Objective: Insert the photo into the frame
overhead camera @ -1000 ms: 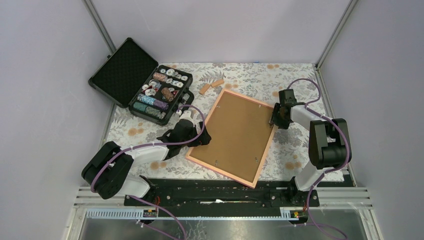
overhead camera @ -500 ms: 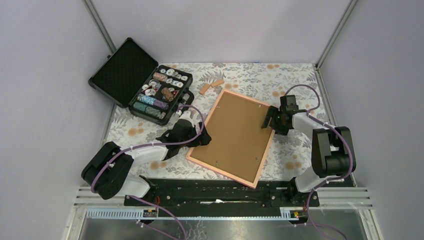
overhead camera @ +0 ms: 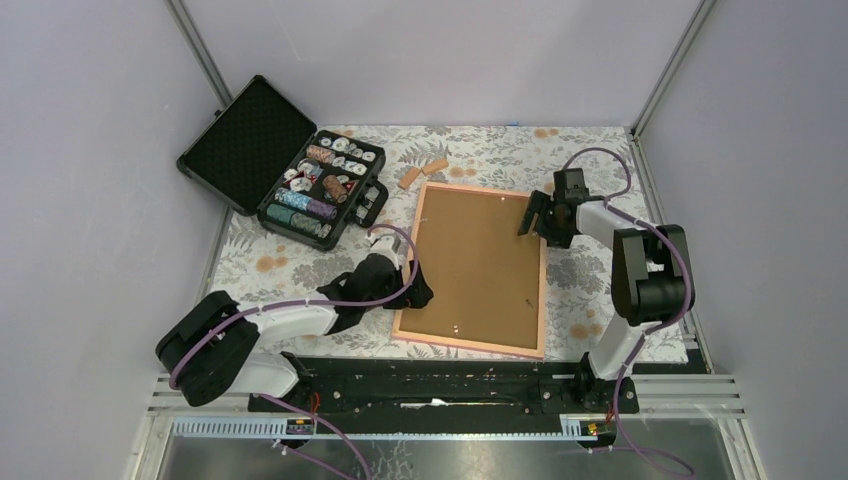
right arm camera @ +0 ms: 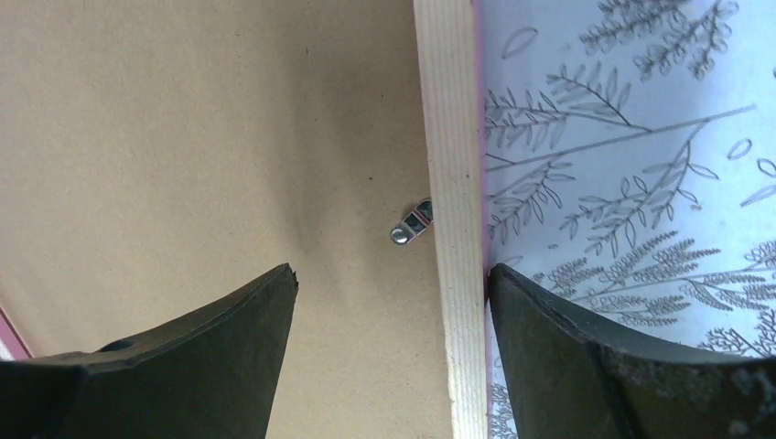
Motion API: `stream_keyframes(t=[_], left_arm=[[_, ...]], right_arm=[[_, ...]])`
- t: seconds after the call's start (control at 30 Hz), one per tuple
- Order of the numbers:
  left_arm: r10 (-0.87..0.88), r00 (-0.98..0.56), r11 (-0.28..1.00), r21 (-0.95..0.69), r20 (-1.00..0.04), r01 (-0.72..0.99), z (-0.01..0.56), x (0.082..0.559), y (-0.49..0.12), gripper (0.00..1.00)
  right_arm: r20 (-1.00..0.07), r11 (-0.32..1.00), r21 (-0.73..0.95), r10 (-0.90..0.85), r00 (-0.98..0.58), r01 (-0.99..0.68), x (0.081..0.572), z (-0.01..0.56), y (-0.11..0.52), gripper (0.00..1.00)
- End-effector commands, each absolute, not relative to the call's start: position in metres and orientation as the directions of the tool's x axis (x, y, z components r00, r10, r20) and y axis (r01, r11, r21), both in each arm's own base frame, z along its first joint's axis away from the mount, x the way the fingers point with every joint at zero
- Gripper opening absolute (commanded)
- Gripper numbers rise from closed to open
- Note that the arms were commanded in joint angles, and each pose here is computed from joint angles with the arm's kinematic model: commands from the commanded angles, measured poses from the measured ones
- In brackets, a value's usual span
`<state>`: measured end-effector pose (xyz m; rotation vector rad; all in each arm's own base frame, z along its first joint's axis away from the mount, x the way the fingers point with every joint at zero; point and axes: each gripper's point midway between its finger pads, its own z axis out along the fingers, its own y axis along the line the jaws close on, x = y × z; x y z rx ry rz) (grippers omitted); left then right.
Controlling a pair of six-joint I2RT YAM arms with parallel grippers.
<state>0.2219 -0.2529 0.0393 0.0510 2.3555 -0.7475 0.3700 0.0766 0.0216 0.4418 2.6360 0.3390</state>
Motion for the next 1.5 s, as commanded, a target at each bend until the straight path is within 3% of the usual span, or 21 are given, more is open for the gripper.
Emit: stream_keyframes(t=[0.0, 0.13, 0.3, 0.5, 0.77, 1.47], left_arm=[[-0.154, -0.794, 0.751, -0.592, -0.588, 0.293, 0.068, 0.212, -0.284, 0.99], [-0.148, -0.779, 0.785, -0.552, -0.609, 0.281, 0.065, 0.222, -0.278, 0.99], [-0.159, -0.787, 0.806, -0.539, -0.596, 0.246, 0.053, 0.228, -0.267, 0.99], [-0.176, -0.786, 0.803, -0.548, -0.593, 0.234, 0.05, 0.23, -0.264, 0.99], [-0.168, -0.786, 0.812, -0.536, -0.595, 0.232, 0.046, 0.231, -0.261, 0.99], [-0.174, -0.791, 0.797, -0.555, -0.587, 0.237, 0.046, 0.231, -0.26, 0.99]], right_arm=[[-0.318, 0.902, 0.4, 0.299, -0.9, 0.159, 0.362, 0.045, 0.12, 0.83], [-0.379, 0.953, 0.215, 0.284, -0.881, 0.214, 0.33, 0.061, 0.084, 0.9], [-0.308, 0.929, 0.283, 0.324, -0.895, 0.239, 0.269, 0.057, 0.091, 0.92], [-0.258, 0.937, 0.2, 0.331, -0.908, 0.285, 0.219, 0.036, 0.086, 0.79], [-0.199, 0.954, 0.183, 0.274, -0.941, 0.239, 0.199, 0.021, 0.099, 0.56], [-0.207, 0.973, 0.085, 0.226, -0.952, 0.213, 0.195, 0.013, 0.098, 0.59]])
